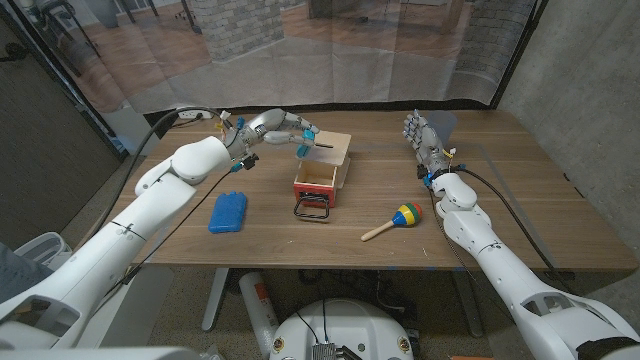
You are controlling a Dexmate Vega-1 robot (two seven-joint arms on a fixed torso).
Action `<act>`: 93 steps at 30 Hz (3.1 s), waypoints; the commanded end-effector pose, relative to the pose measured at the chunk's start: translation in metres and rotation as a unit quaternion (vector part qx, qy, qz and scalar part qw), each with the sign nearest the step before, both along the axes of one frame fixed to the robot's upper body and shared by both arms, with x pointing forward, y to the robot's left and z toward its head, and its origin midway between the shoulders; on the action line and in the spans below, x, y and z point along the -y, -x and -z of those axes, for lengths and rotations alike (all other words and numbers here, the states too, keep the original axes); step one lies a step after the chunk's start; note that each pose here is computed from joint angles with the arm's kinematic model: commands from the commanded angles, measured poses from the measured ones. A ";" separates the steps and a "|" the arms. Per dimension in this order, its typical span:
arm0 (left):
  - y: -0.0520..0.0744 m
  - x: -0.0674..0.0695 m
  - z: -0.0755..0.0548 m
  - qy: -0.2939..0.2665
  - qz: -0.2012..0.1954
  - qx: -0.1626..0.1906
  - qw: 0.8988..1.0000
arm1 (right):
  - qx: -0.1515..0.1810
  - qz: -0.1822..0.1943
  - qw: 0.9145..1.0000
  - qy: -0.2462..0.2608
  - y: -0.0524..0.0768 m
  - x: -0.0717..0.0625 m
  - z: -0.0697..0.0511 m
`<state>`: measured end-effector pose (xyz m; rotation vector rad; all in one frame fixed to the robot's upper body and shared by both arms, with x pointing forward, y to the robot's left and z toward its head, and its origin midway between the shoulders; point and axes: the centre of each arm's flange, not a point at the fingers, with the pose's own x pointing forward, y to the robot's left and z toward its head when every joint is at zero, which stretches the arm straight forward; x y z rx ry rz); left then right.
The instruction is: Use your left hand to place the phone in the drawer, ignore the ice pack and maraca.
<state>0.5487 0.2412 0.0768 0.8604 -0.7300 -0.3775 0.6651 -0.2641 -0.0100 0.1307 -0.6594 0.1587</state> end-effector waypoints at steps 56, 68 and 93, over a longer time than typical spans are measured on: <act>0.005 -0.007 0.028 -0.010 -0.011 -0.033 0.999 | -0.006 -0.005 1.000 -0.002 -0.004 -0.006 0.005; 0.004 -0.003 0.029 -0.009 -0.001 -0.038 0.999 | -0.007 -0.003 1.000 -0.003 -0.003 0.000 0.007; 0.005 0.000 0.030 -0.003 0.009 -0.043 0.999 | -0.012 -0.003 1.000 0.000 -0.003 0.002 0.013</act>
